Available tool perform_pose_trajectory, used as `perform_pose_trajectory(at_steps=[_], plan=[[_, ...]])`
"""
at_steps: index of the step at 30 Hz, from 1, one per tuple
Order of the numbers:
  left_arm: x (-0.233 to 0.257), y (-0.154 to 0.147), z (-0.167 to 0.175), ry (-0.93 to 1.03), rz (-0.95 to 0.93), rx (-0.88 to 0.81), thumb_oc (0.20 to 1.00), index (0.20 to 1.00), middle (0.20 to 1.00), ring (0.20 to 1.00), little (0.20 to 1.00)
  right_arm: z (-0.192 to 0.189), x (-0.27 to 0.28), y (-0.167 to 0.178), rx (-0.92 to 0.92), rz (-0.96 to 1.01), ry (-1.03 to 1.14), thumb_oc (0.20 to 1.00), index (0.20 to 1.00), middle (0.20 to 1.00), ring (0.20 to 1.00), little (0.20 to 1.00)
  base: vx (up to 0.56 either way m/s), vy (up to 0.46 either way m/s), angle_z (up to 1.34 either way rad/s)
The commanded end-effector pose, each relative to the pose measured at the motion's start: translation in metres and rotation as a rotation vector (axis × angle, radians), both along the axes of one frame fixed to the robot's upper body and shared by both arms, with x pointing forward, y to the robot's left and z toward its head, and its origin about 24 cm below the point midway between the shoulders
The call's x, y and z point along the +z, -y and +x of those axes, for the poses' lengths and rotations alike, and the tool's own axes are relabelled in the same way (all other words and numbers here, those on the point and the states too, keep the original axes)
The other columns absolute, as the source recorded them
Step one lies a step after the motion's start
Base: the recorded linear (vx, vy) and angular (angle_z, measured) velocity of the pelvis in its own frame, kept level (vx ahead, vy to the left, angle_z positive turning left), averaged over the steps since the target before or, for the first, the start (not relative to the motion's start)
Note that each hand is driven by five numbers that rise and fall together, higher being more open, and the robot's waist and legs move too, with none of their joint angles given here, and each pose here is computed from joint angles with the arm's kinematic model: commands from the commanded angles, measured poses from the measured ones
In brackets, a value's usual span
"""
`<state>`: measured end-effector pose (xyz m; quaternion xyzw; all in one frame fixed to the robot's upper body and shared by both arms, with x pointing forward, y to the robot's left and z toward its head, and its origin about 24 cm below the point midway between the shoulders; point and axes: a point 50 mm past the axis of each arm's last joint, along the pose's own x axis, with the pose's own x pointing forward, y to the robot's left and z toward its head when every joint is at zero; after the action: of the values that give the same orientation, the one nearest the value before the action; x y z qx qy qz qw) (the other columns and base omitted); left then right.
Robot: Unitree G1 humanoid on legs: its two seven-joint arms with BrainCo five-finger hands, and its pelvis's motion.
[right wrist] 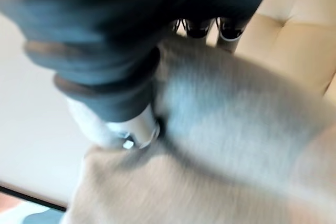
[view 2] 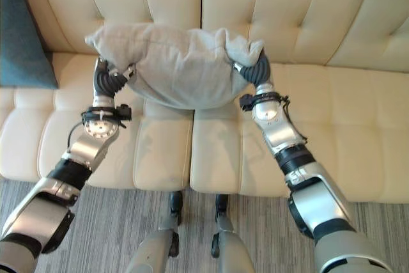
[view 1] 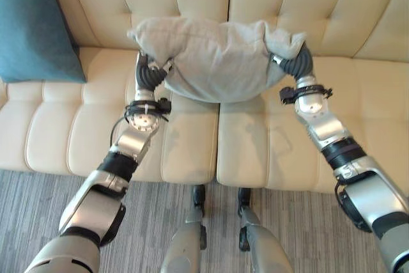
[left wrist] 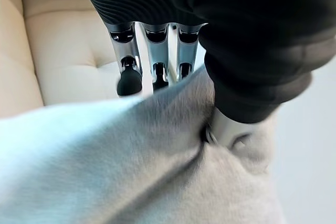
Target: Pick up all the scattered cushions and arrange them neatly on the sofa.
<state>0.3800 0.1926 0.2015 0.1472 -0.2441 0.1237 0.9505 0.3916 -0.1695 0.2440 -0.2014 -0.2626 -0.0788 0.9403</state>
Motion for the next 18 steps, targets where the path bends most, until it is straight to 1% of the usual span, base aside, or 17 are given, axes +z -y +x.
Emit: perform_pose_trajectory(at_steps=[1, 4, 9, 10, 11, 12, 13, 15, 16, 17, 18], plan=[[0.071, 0.015, -0.005, 0.262, 0.015, -0.091, 1.0, 1.0, 1.0, 1.0, 1.0, -0.014, 0.075, -0.021, 0.09, 0.008, 0.275, 1.0, 1.0, 1.0, 1.0, 1.0, 0.0, 0.0, 0.0], [0.079, 0.001, -0.004, 0.265, -0.008, -0.062, 1.0, 1.0, 1.0, 1.0, 1.0, -0.015, 0.089, -0.016, 0.057, -0.018, 0.3, 1.0, 1.0, 1.0, 1.0, 1.0, 0.0, 0.001, 0.03], [0.094, -0.03, -0.005, 0.273, 0.002, 0.026, 1.0, 1.0, 1.0, 1.0, 1.0, -0.013, 0.103, -0.008, 0.039, -0.005, 0.303, 1.0, 1.0, 1.0, 1.0, 1.0, 0.01, -0.011, -0.05], [0.097, -0.044, -0.007, 0.27, 0.009, 0.064, 1.0, 1.0, 1.0, 1.0, 1.0, -0.012, 0.103, 0.0, 0.025, 0.002, 0.286, 1.0, 1.0, 1.0, 1.0, 1.0, 0.02, -0.018, -0.04], [0.098, -0.044, -0.007, 0.271, 0.009, 0.064, 1.0, 1.0, 1.0, 1.0, 1.0, -0.012, 0.103, 0.0, 0.026, 0.003, 0.286, 1.0, 1.0, 1.0, 1.0, 1.0, 0.0, 0.0, 0.0], [0.098, -0.052, -0.009, 0.266, 0.005, 0.086, 1.0, 1.0, 1.0, 1.0, 1.0, -0.011, 0.102, 0.006, 0.017, 0.012, 0.275, 1.0, 1.0, 1.0, 1.0, 1.0, 0.0, 0.0, 0.0], [0.098, -0.052, -0.009, 0.266, 0.005, 0.086, 1.0, 1.0, 1.0, 1.0, 1.0, -0.011, 0.102, 0.006, 0.017, 0.012, 0.275, 1.0, 1.0, 1.0, 1.0, 1.0, 0.0, 0.0, 0.0], [0.092, -0.07, -0.014, 0.257, -0.024, 0.117, 1.0, 1.0, 1.0, 1.0, 1.0, -0.013, 0.094, 0.02, 0.007, 0.052, 0.259, 1.0, 1.0, 1.0, 1.0, 1.0, 0.02, 0.001, -0.04], [0.091, -0.07, -0.015, 0.255, -0.024, 0.117, 1.0, 1.0, 1.0, 1.0, 1.0, -0.013, 0.093, 0.02, 0.008, 0.052, 0.256, 1.0, 1.0, 1.0, 1.0, 1.0, 0.04, 0.012, -0.01], [0.071, -0.082, -0.022, 0.208, -0.016, 0.116, 1.0, 1.0, 1.0, 1.0, 1.0, -0.018, 0.072, 0.037, 0.011, 0.093, 0.225, 1.0, 1.0, 1.0, 1.0, 1.0, 0.0, 0.0, 0.0], [0.069, -0.082, -0.023, 0.204, -0.015, 0.116, 1.0, 1.0, 1.0, 1.0, 1.0, -0.018, 0.07, 0.037, 0.011, 0.093, 0.22, 1.0, 1.0, 1.0, 1.0, 1.0, 0.09, 0.019, -0.02]])
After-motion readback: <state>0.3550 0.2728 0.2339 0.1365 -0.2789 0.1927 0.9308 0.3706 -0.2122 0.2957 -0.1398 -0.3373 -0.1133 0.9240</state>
